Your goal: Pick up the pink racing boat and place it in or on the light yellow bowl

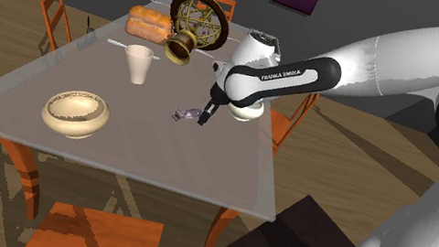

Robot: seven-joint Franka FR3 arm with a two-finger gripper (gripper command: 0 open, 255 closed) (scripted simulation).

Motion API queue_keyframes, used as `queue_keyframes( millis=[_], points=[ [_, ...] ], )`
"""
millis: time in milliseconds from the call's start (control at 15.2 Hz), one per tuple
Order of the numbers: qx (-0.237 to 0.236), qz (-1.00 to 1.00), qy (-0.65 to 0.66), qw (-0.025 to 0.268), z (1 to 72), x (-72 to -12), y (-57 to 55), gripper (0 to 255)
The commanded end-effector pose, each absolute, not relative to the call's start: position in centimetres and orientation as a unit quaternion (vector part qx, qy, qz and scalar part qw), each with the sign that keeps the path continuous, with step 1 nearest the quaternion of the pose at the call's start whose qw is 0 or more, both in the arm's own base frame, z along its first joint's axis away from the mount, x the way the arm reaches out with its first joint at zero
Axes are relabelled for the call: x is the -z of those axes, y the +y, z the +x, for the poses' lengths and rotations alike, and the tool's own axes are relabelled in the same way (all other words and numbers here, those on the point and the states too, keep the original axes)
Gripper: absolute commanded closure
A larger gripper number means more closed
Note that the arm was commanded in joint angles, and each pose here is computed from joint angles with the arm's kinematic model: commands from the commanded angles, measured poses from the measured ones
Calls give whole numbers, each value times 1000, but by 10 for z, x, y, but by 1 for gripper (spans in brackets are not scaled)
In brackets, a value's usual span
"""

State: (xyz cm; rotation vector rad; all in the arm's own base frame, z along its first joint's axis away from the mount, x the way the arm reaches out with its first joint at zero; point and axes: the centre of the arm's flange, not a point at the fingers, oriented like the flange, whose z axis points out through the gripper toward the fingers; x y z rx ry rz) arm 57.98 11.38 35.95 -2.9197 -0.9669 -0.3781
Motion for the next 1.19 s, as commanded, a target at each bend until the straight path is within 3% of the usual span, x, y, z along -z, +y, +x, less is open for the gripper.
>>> queue_keyframes(
  millis=[0, 1122],
  points=[
    [122, -942, -312, 21, 580, -371, 115, 255],
    [122, -942, -312, 21, 580, -460, 115, 255]
  ],
)
